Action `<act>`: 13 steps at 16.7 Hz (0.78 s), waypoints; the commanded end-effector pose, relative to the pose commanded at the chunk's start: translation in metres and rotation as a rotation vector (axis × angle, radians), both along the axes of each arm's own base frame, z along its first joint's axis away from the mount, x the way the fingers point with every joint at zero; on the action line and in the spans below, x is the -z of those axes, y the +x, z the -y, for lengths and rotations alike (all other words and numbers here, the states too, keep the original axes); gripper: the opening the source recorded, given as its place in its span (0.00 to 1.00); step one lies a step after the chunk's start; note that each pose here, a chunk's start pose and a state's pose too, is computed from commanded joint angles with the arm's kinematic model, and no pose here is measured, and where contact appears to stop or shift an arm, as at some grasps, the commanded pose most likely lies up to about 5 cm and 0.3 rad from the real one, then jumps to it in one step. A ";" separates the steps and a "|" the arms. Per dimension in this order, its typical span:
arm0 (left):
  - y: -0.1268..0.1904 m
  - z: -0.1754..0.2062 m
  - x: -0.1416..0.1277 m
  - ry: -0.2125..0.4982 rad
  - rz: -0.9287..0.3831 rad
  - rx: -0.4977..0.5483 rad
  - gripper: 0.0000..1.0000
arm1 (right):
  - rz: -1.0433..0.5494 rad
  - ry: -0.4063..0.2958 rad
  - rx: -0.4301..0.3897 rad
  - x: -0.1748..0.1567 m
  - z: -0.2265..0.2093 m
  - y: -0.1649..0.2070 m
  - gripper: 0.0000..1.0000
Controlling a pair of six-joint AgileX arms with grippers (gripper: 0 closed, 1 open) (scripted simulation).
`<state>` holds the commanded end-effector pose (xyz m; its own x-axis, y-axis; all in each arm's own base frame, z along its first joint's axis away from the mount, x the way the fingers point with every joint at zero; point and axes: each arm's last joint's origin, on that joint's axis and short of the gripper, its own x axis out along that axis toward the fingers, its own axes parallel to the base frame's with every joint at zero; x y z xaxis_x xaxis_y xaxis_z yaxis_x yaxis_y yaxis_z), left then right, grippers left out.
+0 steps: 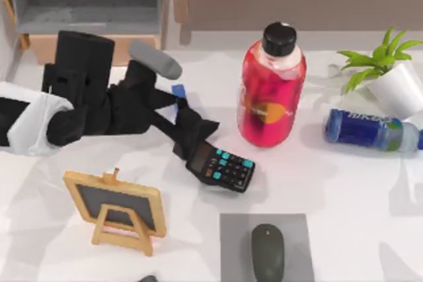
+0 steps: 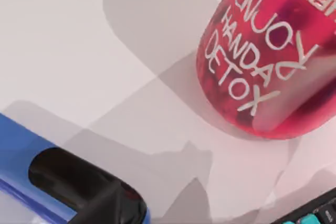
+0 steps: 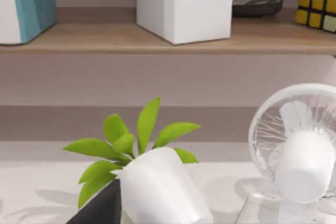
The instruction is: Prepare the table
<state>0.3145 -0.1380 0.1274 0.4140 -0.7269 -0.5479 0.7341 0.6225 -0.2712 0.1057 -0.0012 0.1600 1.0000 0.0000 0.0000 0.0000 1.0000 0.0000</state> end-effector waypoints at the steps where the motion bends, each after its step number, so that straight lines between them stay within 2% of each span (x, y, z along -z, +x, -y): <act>1: 0.004 -0.024 0.006 0.016 0.117 0.003 1.00 | 0.000 0.000 0.000 0.000 0.000 0.000 1.00; 3: 0.006 -0.073 0.013 0.091 0.381 -0.001 1.00 | 0.000 0.000 0.000 0.000 0.000 0.000 1.00; 5: 0.001 -0.124 0.015 0.233 0.660 -0.022 1.00 | 0.000 0.000 0.000 0.000 0.000 0.000 1.00; 7: -0.014 -0.173 0.015 0.435 0.909 -0.052 1.00 | 0.000 0.000 0.000 0.000 0.000 0.000 1.00; 9: -0.036 -0.215 0.018 0.662 1.088 -0.082 1.00 | 0.000 0.000 0.000 0.000 0.000 0.000 1.00; 11: -0.059 -0.248 0.024 0.883 1.184 -0.109 1.00 | 0.000 0.000 0.000 0.000 0.000 0.000 1.00; 13: -0.076 -0.273 0.030 1.077 1.224 -0.132 1.00 | 0.000 0.000 0.000 0.000 0.000 0.000 1.00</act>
<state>0.2387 0.1354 0.0977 0.9823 -0.1750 -0.0667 0.1019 0.2006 0.9744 0.1057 -0.0012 0.1600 1.0000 0.0000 0.0000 0.0000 1.0000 0.0000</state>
